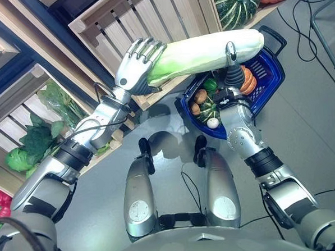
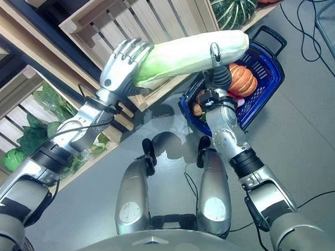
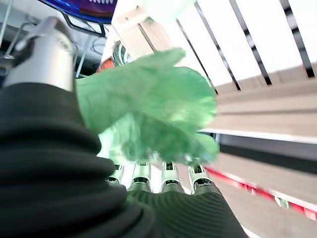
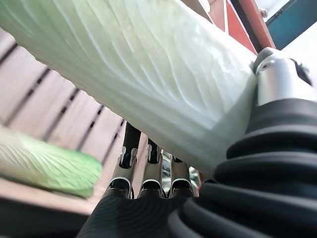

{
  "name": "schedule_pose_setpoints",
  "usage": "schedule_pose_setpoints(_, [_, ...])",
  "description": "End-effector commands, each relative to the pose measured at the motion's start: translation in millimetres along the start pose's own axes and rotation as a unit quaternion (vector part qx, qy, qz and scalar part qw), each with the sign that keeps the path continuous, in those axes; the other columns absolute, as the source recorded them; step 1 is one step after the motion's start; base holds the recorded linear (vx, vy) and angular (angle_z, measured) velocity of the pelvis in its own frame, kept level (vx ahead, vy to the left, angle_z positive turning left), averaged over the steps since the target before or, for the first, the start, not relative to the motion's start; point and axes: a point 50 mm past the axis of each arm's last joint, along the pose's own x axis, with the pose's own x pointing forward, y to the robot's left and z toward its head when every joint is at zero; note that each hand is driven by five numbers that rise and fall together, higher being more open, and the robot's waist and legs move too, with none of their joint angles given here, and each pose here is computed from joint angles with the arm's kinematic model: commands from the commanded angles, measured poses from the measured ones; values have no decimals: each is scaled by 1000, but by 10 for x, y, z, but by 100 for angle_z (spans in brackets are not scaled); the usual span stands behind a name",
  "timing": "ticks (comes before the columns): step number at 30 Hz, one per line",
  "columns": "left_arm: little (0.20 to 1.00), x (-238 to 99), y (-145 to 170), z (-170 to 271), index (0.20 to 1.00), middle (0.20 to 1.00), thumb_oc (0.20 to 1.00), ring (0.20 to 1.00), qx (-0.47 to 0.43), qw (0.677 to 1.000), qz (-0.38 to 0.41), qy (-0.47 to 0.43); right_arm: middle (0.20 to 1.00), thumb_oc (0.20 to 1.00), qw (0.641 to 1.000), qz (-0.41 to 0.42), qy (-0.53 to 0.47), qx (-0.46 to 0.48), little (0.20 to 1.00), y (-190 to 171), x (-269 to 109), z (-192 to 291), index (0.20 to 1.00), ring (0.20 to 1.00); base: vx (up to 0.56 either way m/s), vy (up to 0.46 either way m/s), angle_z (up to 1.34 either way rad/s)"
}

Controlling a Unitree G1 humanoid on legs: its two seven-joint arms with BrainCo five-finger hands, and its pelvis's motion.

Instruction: Pick up fruits and vegetables into the basket

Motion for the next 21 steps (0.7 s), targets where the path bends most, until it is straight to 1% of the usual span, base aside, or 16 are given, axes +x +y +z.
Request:
schedule_pose_setpoints(1, [1000,-145,-6,-199,1000,1000,1000,1000,-15,998,5,67,200,200,971,10,-237,26,200,82,117,953,200,200,-26,25,-16])
schedule_pose_setpoints(4, [1000,-192,32,-465,1000,1000,1000,1000,6,992,14,122,200,200,961,-24,-275,-34,200,-127,70,1160,200,200,-16,34,-10])
schedule_pose_setpoints(8, [1000,-214,69,-663,1000,1000,1000,1000,19,986,28,165,200,200,948,-42,-301,-94,200,-251,26,1327,200,200,-10,64,-16])
schedule_pose_setpoints(10, [1000,-222,57,-758,1000,1000,1000,1000,19,980,32,193,200,200,938,-56,-311,-143,200,-302,10,1385,200,200,-12,85,-18])
schedule_pose_setpoints(11, [1000,-225,42,-823,1000,1000,1000,1000,15,975,37,217,200,200,927,-67,-317,-191,200,-330,18,1438,200,200,-17,111,-17])
schedule_pose_setpoints(13, [1000,-213,28,-893,1000,1000,1000,1000,9,969,37,244,200,200,916,-79,-318,-230,200,-353,45,1493,200,200,-23,97,-18])
schedule_pose_setpoints(16, [1000,-196,33,-951,1000,1000,1000,1000,-2,962,46,271,200,200,907,-95,-315,-262,200,-381,77,1555,200,200,-16,51,-13])
schedule_pose_setpoints(17, [1000,-172,44,-989,1000,1000,1000,1000,-12,957,53,284,200,200,900,-104,-309,-290,200,-396,110,1567,200,200,-20,70,-13])
schedule_pose_setpoints(19, [1000,-99,57,-1017,1000,1000,1000,1000,-41,948,65,309,200,200,873,-129,-297,-366,200,-429,181,1583,200,200,-18,69,-16])
schedule_pose_setpoints(20, [1000,-83,64,-1025,1000,1000,1000,1000,-48,946,69,313,200,200,869,-130,-292,-377,200,-431,201,1589,200,200,59,81,-8])
schedule_pose_setpoints(21, [1000,-46,72,-1028,1000,1000,1000,1000,-61,942,74,321,200,200,859,-135,-278,-408,200,-447,243,1577,200,200,57,74,-6])
